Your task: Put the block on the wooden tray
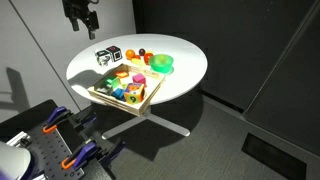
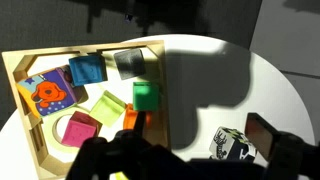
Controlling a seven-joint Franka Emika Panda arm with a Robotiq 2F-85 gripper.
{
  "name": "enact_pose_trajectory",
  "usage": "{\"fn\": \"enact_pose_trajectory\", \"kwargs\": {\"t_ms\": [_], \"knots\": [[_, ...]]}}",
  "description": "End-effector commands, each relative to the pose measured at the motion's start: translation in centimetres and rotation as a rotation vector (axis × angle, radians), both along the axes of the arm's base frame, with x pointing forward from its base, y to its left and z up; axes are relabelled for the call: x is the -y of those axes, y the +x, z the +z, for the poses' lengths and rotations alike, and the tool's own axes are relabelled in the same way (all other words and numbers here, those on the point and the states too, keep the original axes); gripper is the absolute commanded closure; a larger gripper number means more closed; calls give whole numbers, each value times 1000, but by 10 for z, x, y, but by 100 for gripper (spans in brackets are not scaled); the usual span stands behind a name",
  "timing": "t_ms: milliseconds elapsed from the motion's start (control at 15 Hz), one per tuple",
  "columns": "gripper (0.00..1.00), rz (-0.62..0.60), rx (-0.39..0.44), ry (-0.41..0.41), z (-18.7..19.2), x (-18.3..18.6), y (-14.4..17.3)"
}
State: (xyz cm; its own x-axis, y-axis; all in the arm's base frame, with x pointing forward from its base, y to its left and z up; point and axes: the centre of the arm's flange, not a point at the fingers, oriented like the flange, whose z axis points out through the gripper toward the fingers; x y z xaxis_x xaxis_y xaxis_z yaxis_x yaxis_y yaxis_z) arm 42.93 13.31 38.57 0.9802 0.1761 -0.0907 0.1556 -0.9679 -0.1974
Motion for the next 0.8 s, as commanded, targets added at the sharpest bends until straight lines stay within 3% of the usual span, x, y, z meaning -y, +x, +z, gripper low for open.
{"fn": "enact_pose_trajectory", "kwargs": {"t_ms": [0, 733], "knots": [[0, 0, 1, 0, 0, 0, 0], [0, 3, 4, -7, 1, -3, 2]]}}
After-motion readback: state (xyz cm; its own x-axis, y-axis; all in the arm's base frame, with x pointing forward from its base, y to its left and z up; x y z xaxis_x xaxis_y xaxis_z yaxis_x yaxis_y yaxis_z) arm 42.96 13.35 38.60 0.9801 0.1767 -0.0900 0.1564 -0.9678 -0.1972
